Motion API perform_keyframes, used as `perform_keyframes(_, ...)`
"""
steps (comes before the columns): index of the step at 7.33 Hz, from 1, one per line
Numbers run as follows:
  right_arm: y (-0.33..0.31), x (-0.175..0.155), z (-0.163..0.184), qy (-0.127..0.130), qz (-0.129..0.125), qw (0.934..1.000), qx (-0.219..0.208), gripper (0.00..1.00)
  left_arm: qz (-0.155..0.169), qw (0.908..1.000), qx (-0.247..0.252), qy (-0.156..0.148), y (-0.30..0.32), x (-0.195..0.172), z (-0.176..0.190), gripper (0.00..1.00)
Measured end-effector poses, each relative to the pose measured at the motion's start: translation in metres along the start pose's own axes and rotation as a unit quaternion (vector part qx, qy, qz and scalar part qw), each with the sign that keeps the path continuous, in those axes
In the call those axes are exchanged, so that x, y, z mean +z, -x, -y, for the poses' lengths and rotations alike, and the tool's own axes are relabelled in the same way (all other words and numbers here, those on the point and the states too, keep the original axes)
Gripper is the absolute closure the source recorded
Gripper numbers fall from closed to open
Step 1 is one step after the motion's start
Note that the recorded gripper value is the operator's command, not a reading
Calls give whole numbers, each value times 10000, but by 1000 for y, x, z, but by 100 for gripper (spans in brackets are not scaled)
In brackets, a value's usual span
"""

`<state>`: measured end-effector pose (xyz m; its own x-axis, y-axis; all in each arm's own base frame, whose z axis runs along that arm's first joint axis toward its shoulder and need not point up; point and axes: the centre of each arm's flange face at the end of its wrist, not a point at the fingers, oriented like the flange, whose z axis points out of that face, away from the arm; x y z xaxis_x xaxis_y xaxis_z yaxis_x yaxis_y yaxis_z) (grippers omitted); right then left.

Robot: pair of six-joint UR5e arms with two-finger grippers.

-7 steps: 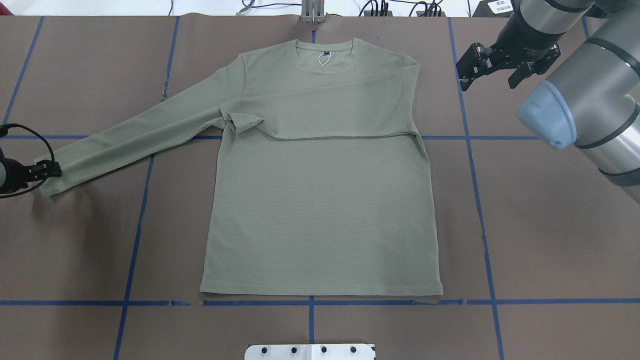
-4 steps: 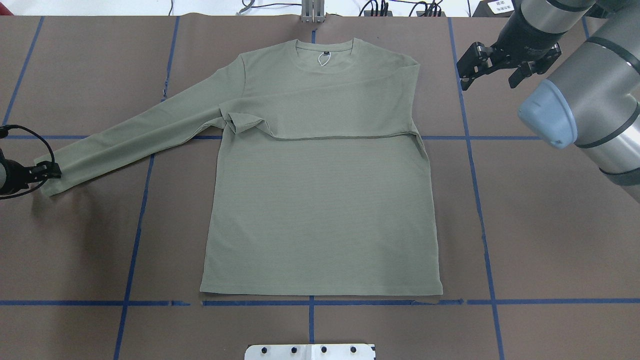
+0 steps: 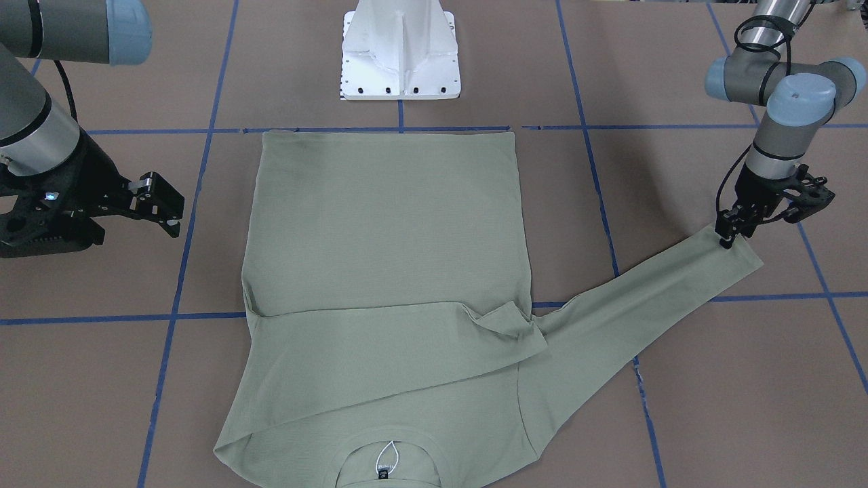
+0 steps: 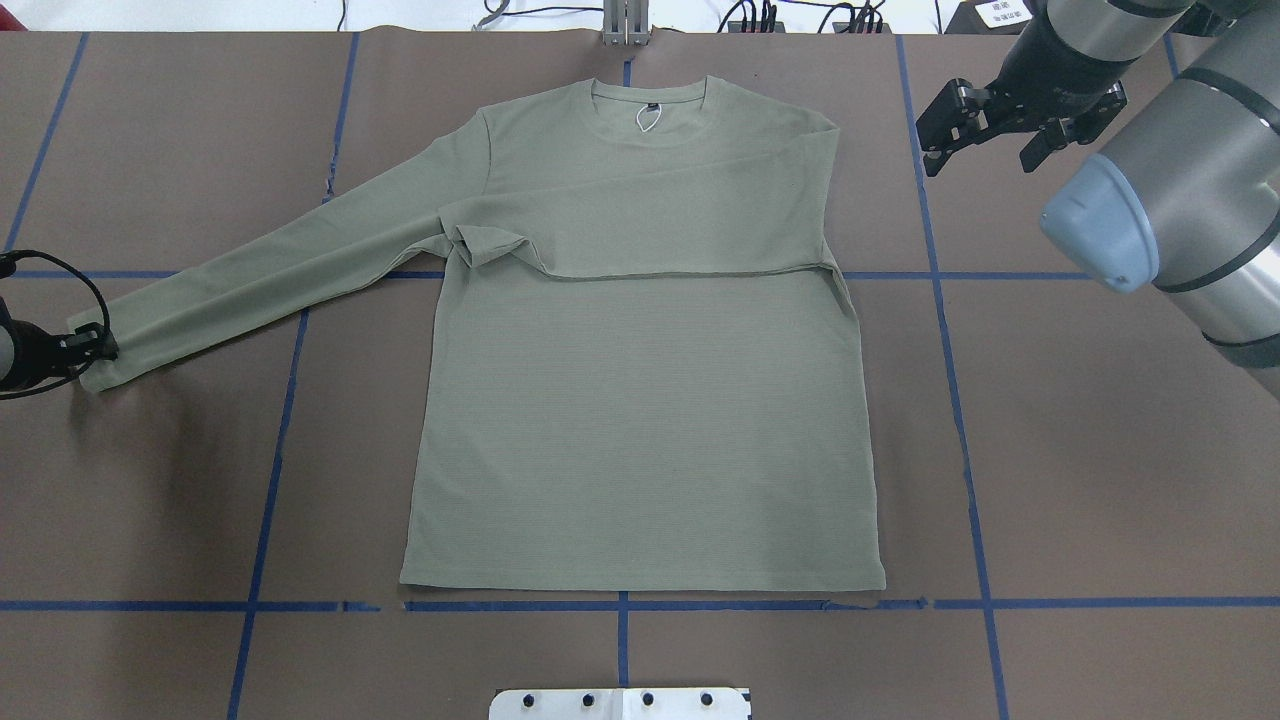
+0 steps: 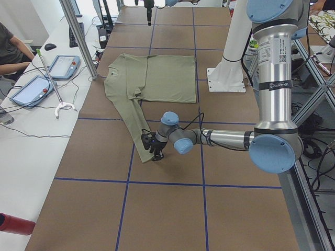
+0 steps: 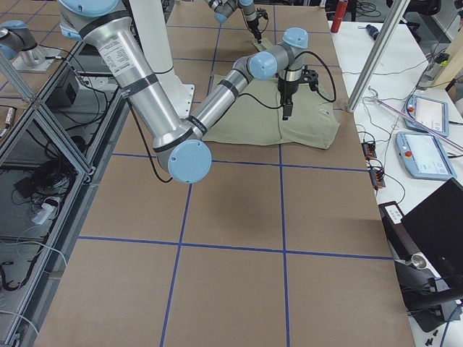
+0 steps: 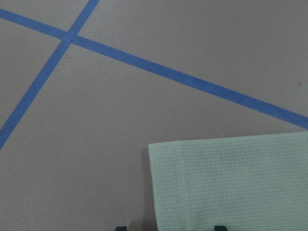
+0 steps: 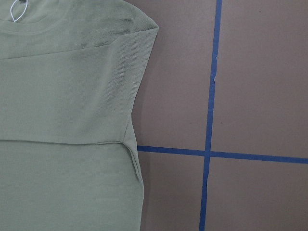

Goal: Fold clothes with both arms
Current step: 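Lower the left gripper onto the other sleeve cuff and grasp it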

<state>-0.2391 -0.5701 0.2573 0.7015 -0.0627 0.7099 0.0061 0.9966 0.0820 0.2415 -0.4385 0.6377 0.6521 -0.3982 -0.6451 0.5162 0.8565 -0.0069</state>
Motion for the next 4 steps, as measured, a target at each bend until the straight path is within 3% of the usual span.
perform_keyframes(2,-1,0,0,-3,-2,10000,8,0,-12,10000,-2,-4,-1,-2,0,95)
perform_keyframes(4,-2,-1,1,-9,-4,10000,16,0,-68,10000,11,-8,-6,-7,0,100)
